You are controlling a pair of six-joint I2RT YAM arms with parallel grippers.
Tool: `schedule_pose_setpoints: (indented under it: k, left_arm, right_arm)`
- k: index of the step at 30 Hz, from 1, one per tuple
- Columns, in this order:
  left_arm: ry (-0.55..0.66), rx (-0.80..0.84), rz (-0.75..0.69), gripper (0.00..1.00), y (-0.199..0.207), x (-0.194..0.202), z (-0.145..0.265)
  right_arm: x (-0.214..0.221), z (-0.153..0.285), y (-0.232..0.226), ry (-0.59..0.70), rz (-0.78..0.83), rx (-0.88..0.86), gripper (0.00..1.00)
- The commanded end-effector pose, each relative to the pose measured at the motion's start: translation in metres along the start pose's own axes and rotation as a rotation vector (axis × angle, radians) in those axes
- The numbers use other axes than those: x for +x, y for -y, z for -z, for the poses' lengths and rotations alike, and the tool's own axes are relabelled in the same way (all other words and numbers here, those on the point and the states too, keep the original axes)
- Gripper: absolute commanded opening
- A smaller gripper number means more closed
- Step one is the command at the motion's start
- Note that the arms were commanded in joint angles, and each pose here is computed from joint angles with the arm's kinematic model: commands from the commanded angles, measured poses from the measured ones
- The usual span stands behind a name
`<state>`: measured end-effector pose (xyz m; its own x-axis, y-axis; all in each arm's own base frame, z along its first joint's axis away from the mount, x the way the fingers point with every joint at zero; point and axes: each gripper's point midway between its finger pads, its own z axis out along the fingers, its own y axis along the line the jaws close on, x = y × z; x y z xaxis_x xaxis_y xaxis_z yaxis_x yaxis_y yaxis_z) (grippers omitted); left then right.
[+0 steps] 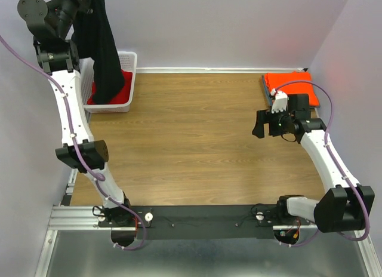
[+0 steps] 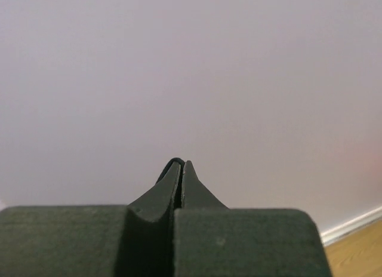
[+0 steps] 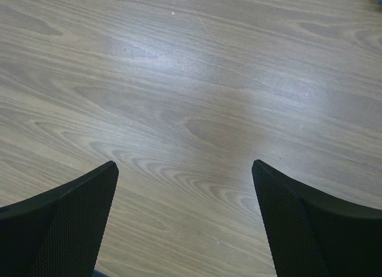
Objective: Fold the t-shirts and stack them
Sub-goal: Move the tshirt to the center of the board
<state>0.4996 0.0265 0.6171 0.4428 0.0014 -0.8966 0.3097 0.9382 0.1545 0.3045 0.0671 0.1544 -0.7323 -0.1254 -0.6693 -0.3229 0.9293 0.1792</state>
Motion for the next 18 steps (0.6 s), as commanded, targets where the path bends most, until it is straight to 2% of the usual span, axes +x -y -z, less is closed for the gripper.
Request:
schedule_pose_setpoints:
  k: [1,7,12,14,15,17,18]
  left_arm:
    - [0.341,0.170,-0.028,0.00,0.079,-0.136,0.020]
    - [0.558,0.272,-0.023,0.00,0.145,-0.203,0.032]
    - [0.696,0.260,-0.034,0.00,0.171,-0.238,0.042]
    - [0.676,0.288,-0.016,0.00,0.181,-0.233,0.039]
    - [0.598,0.312,0.009,0.00,0.184,-0.206,0.026]
    - [0.525,0.348,0.028,0.00,0.192,-0.187,0.029]
    - [0.410,0.350,0.059,0.00,0.193,-0.137,0.015]
  right_arm:
    - [0.000,0.004,-0.001,0.021,0.004,0.009,1.00]
    - [-0.001,0.008,0.000,0.036,0.008,0.020,1.00]
    - [0.000,0.010,0.001,0.045,0.011,0.031,1.00]
    - [0.000,0.010,0.001,0.042,0.007,0.030,1.00]
    - [-0.001,0.010,0.002,0.045,0.007,0.036,1.00]
    - [-0.003,0.011,0.006,0.045,0.005,0.056,1.00]
    - [-0.005,0.012,0.007,0.050,0.005,0.067,1.00]
